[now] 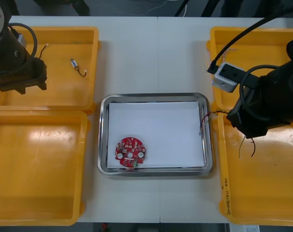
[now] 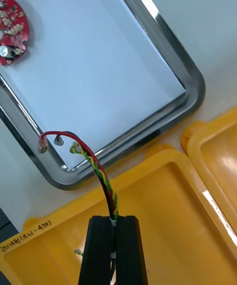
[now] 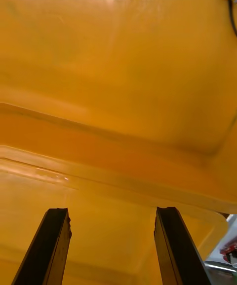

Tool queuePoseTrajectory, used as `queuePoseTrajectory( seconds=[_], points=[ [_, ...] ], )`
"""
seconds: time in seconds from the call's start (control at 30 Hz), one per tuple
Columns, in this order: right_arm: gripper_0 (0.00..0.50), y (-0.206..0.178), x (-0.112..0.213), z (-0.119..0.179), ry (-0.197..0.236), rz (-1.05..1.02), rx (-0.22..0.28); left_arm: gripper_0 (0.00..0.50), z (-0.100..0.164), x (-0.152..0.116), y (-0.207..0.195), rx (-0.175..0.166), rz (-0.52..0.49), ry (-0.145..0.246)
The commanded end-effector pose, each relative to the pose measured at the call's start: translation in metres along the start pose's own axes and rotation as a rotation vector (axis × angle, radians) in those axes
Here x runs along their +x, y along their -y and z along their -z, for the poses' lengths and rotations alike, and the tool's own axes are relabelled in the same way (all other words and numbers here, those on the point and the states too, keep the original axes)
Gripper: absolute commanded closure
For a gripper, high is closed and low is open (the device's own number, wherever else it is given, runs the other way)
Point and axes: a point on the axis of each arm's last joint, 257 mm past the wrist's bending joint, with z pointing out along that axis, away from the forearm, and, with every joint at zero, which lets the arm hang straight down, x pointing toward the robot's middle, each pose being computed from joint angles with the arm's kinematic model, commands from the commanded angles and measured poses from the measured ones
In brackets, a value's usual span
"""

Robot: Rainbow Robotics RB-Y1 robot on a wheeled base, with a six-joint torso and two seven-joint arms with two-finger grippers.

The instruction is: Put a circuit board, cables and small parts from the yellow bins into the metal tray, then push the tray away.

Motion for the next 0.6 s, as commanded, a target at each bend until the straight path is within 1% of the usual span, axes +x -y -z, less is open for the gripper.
queuePoseTrajectory(
  seconds=[0.03,0.1,0.2,0.33,0.37,0.47,0.6],
  points=[
    [0.5,-0.015,-0.016,0.002,-0.036,0.114,0.02,0.0,0.033,-0.053,-0.008,0.019,-0.092,0.099],
    [0.5,-0.026,-0.018,-0.004,-0.062,0.167,0.007,0.0,0.033,-0.064,-0.008,0.032,-0.092,0.107],
    [0.5,-0.037,-0.021,-0.01,-0.086,0.227,-0.004,0.0,0.031,-0.075,-0.01,0.044,-0.092,0.116],
    [0.5,-0.052,-0.031,-0.022,-0.104,0.288,-0.032,0.0,0.028,-0.088,-0.017,0.043,-0.101,0.129],
    [0.5,-0.056,-0.034,-0.025,-0.107,0.299,-0.038,0.0,0.027,-0.092,-0.02,0.041,-0.103,0.131],
    [0.5,-0.062,-0.043,-0.034,-0.1,0.325,-0.031,0.0,0.02,-0.099,-0.021,0.052,-0.113,0.133],
    [0.5,-0.07,-0.053,-0.046,-0.098,0.368,-0.015,0.0,0.011,-0.111,-0.024,0.047,-0.099,0.147]
  ],
)
